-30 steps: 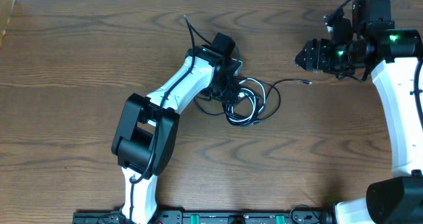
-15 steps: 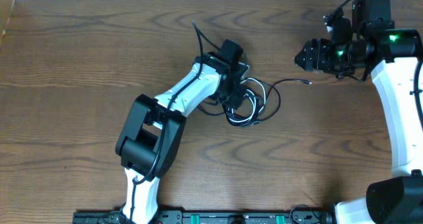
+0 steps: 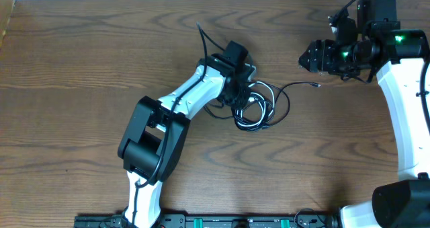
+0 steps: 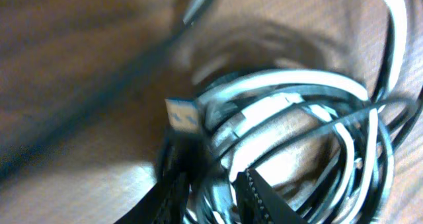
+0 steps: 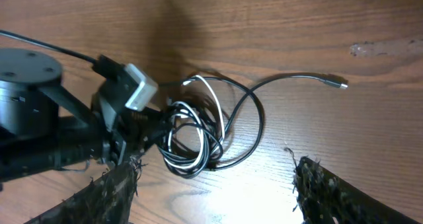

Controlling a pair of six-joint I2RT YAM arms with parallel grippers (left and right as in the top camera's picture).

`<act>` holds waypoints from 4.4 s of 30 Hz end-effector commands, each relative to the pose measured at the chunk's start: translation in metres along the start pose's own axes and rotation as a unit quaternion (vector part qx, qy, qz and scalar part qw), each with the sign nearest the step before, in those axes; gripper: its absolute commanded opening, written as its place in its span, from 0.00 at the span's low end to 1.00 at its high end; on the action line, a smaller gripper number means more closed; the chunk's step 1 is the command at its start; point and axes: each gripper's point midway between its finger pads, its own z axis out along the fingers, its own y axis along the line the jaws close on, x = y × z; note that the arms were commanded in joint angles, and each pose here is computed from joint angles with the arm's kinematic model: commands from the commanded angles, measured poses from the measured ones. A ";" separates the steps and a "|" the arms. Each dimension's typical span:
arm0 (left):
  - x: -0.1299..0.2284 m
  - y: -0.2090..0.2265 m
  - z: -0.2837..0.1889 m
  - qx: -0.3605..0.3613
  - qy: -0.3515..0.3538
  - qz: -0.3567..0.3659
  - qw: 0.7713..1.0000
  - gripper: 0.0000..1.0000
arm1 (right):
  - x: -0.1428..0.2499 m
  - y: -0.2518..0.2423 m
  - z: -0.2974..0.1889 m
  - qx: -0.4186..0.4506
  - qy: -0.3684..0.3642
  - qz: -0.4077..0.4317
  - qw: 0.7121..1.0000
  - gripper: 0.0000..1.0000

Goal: Untangle cables

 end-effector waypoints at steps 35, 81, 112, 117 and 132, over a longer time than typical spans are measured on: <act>-0.056 -0.081 -0.283 0.107 -0.337 -0.014 0.935 0.07 | -0.005 0.047 0.012 -0.071 -0.010 -0.059 0.996 0.69; -0.048 -0.032 -0.304 0.213 -0.300 -0.256 0.894 0.07 | 0.029 0.189 0.028 -0.262 -0.039 -0.364 0.893 0.54; -0.053 -0.036 -0.311 0.243 -0.298 -0.282 0.879 0.07 | 0.032 0.206 0.065 -0.311 -0.014 -0.336 0.889 0.24; -0.053 -0.036 -0.312 0.226 -0.312 -0.233 0.893 0.07 | 0.007 0.186 0.061 -0.301 -0.022 -0.256 0.918 0.30; -0.042 -0.009 -0.285 0.108 -0.309 -0.132 0.935 0.08 | -0.024 0.111 0.081 -0.129 -0.033 -0.097 0.986 0.53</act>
